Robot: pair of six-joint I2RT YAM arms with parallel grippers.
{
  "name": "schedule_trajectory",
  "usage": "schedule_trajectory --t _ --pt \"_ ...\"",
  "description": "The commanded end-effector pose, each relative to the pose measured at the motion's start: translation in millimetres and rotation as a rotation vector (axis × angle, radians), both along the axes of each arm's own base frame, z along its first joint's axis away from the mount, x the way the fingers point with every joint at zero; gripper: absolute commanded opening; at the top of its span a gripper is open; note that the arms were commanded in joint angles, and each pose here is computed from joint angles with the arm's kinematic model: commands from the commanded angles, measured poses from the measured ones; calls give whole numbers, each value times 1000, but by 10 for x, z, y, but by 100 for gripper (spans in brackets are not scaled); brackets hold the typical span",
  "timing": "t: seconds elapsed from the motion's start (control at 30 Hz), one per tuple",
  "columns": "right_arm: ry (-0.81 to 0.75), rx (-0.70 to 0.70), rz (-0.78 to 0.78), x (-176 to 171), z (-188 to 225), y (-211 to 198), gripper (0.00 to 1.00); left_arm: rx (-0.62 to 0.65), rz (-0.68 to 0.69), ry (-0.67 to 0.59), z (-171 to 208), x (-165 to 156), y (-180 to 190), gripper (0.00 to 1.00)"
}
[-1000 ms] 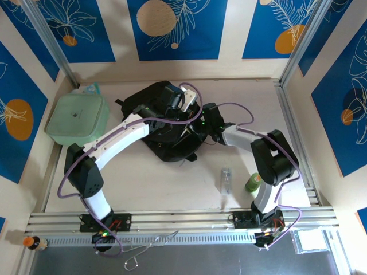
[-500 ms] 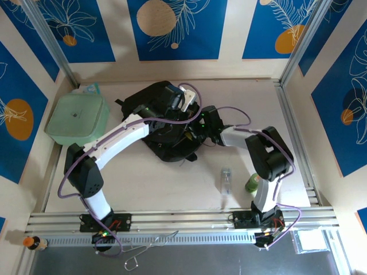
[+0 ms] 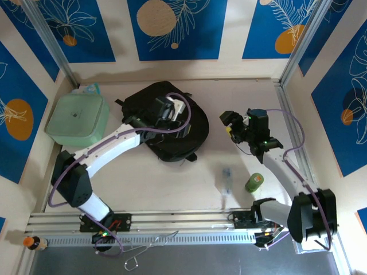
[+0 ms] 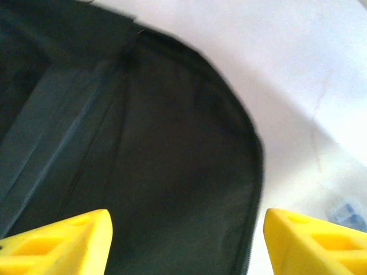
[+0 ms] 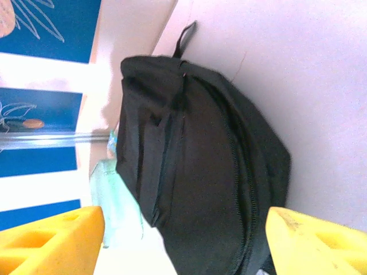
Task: Pack the student bag
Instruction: Close the student bag at the top-center of the table, then zip the student bag at the top-center of the table.
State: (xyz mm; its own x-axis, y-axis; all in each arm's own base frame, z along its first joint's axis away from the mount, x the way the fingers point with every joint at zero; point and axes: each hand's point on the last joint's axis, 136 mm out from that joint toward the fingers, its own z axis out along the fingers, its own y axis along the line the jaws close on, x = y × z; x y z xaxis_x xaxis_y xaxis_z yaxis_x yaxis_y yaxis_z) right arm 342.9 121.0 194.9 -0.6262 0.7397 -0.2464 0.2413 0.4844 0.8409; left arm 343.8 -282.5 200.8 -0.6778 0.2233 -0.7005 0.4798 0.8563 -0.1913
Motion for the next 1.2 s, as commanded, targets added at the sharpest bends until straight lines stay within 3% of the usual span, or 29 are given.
schedule_trajectory --t 0.0,0.17,0.33,0.63,0.97,1.17 --pt "54 -124 -14 -133 -193 -148 76 -72 255 49 -117 100 544 69" --pt "75 -124 11 -122 -231 -64 77 -246 482 217 -533 -4 1133 61" --pt "83 -120 33 -96 -259 56 77 -374 604 302 -770 -19 1394 58" --pt "83 -122 67 -116 -247 196 76 -547 625 466 -1098 83 1196 51" --pt "98 -197 169 -207 -314 475 74 -613 638 562 -1351 124 1042 42" --pt "130 -305 288 -313 -472 741 71 -640 627 569 -1330 173 978 14"
